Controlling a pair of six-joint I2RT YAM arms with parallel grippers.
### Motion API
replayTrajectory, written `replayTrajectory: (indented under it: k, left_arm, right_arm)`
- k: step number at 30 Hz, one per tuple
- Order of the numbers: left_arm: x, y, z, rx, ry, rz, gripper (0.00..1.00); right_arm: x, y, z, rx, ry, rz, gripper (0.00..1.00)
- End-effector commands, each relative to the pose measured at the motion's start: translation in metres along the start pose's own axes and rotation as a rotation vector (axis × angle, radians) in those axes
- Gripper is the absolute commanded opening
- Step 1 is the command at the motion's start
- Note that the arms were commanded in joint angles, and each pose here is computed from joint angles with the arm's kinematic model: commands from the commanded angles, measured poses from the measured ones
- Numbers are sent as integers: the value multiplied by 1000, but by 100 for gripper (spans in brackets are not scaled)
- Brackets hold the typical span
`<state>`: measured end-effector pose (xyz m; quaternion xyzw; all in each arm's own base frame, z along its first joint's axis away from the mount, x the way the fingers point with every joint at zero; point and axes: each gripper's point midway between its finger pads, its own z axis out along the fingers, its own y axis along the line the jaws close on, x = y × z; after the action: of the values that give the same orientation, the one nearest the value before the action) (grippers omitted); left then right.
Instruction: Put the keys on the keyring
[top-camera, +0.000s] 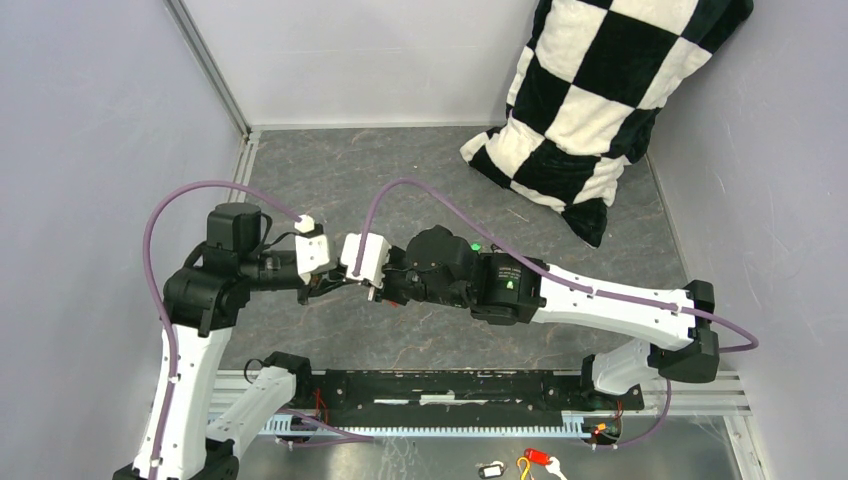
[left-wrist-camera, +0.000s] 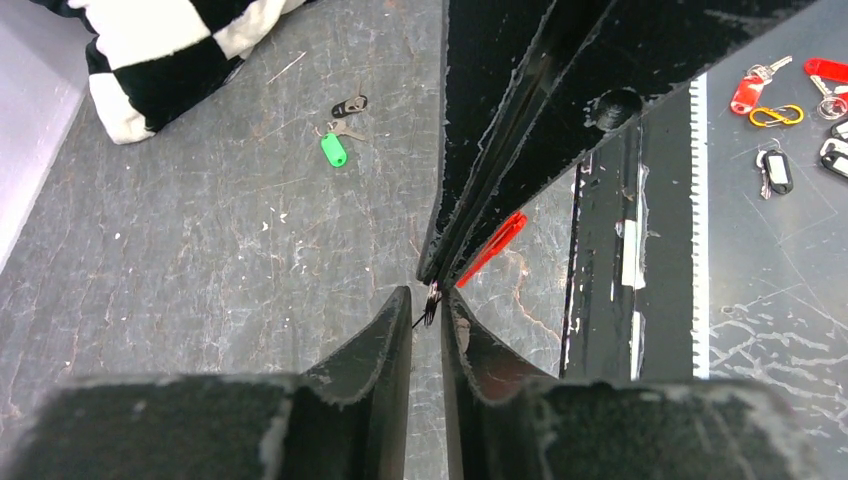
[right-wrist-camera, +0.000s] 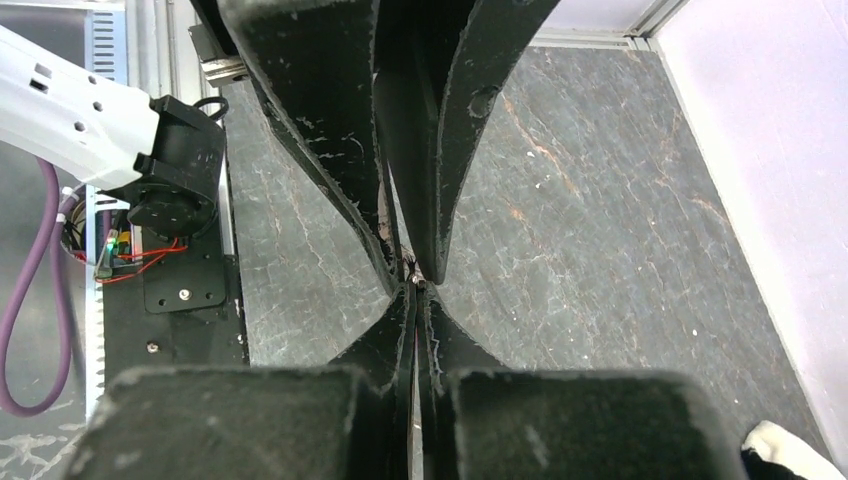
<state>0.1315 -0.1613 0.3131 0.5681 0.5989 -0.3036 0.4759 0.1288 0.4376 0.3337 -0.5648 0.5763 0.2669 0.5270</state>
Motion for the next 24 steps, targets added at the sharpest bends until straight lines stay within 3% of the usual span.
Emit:
replayTrajectory:
  k: [1,4,8,11,15,24]
  left_arm:
    - [-5,5,-1,-20,-13,59,20]
    - [-5,9,-2,-44,-9,62,12]
    - [-6,16,-3,-94,-13,83,12]
    - [-11,21,-6,-149,-39,123,17]
    - [-14,20,-9,-184,-56,141,37]
    - [-13,14,-7,-123,-40,102,35]
  right_arm:
    - [-26,-5,-4,35,-60,-3,0]
    - [-28,-5,-5,37,-61,-4,0]
    - [-28,-6,-6,52,-51,-4,0]
    - [-26,-9,-6,70,-36,-5,1]
    - [-23,-9,-6,81,-20,-10,0]
    - [-27,-6,-7,75,-29,-13,0]
